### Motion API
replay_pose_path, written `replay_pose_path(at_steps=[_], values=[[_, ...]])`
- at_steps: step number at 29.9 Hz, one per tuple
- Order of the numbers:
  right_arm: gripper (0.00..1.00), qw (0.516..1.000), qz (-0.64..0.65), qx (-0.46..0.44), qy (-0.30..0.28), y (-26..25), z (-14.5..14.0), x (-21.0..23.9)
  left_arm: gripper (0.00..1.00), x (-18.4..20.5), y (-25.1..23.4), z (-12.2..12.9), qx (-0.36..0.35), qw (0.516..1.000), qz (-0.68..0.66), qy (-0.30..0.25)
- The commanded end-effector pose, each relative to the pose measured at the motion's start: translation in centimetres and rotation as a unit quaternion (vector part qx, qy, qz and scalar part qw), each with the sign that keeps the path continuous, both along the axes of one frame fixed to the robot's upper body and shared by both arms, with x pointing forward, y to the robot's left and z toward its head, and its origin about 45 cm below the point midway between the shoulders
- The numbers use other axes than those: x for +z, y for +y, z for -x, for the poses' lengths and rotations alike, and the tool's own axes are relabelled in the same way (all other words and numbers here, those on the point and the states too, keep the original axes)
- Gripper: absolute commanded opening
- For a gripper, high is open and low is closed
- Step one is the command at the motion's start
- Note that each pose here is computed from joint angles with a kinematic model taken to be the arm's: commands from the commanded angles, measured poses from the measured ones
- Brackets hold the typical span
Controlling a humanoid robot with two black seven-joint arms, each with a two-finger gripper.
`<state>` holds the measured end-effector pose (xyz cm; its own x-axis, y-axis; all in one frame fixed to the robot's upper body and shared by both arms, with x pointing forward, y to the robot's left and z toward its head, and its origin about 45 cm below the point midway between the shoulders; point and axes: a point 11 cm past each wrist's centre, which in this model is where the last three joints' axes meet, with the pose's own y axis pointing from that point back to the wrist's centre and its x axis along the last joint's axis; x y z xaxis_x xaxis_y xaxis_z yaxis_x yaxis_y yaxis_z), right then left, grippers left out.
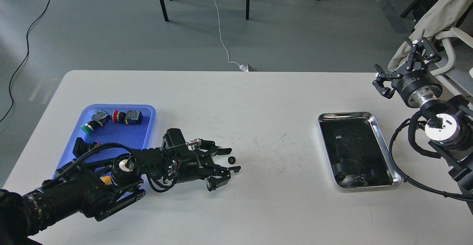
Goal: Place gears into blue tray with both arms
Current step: 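Close the left gripper around the black ring on the table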
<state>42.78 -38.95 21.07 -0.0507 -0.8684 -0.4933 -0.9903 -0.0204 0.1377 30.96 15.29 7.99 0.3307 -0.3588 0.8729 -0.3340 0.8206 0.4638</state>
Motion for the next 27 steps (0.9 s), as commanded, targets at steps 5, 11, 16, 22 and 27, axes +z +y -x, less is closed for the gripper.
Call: replay_pose_path(at_steps=[5, 11, 16, 22, 27], values=[[0.99, 1.0, 0.001, 0.0, 0.0, -0.06, 0.03, 0.0, 0.56, -0.15, 0.22, -0.12, 0.003, 1.0, -0.003, -0.001], [0.99, 1.0, 0.001, 0.0, 0.001, -0.08, 0.08, -0.06, 0.49, -0.21, 0.31, -0.15, 0.004, 1.0, -0.004, 0.0], [0.99, 1.0, 0.001, -0.001, 0.004, -0.17, 0.25, -0.29, 0.44, -0.52, 0.56, -0.24, 0.009, 1.0, -0.009, 0.002], [0.99, 1.0, 0.002, -0.001, 0.004, -0.21, 0.27, -0.34, 0.4, -0.65, 0.51, -0.35, 0.01, 1.0, -0.01, 0.002], [0.99, 1.0, 0.003, -0.001, 0.005, -0.26, 0.29, -0.34, 0.34, -0.72, 0.59, -0.35, 0.011, 1.0, -0.012, 0.002]])
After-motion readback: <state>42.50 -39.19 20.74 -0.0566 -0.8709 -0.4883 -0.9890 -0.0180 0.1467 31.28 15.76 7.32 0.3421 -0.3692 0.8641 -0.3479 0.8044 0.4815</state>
